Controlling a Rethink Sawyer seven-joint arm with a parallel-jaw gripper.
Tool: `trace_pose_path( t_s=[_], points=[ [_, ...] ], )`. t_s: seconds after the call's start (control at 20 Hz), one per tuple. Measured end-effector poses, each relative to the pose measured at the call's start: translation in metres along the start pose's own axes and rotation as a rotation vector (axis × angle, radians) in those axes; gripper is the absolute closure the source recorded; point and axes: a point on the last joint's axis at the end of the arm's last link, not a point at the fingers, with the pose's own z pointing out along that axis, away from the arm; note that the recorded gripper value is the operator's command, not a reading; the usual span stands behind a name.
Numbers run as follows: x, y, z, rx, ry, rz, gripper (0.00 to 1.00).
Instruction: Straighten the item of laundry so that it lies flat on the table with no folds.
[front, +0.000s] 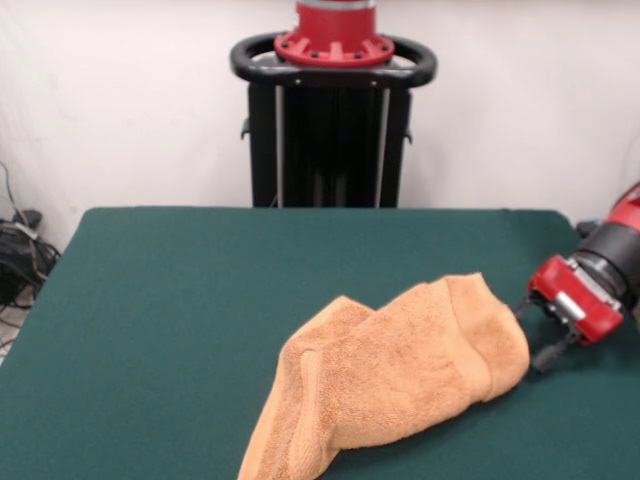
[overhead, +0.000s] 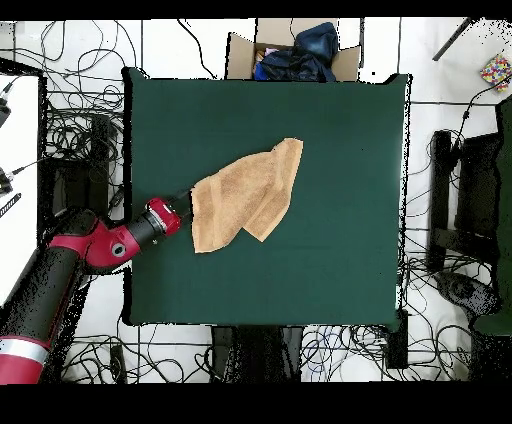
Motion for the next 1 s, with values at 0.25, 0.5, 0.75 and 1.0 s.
trace_pose_path(
  t_s=[0.25,0.5,0.75,1.0],
  points=[
    [-0.002,-0.023,0.010,0.032,-0.032,-0.045,0.00],
    [-0.007,-0.043,0.021,0.066,-0.065,-0.079,0.00],
    [-0.015,-0.052,0.029,0.087,-0.099,-0.096,0.00],
    [-0.022,-0.055,0.032,0.096,-0.119,-0.099,0.00]
  ],
)
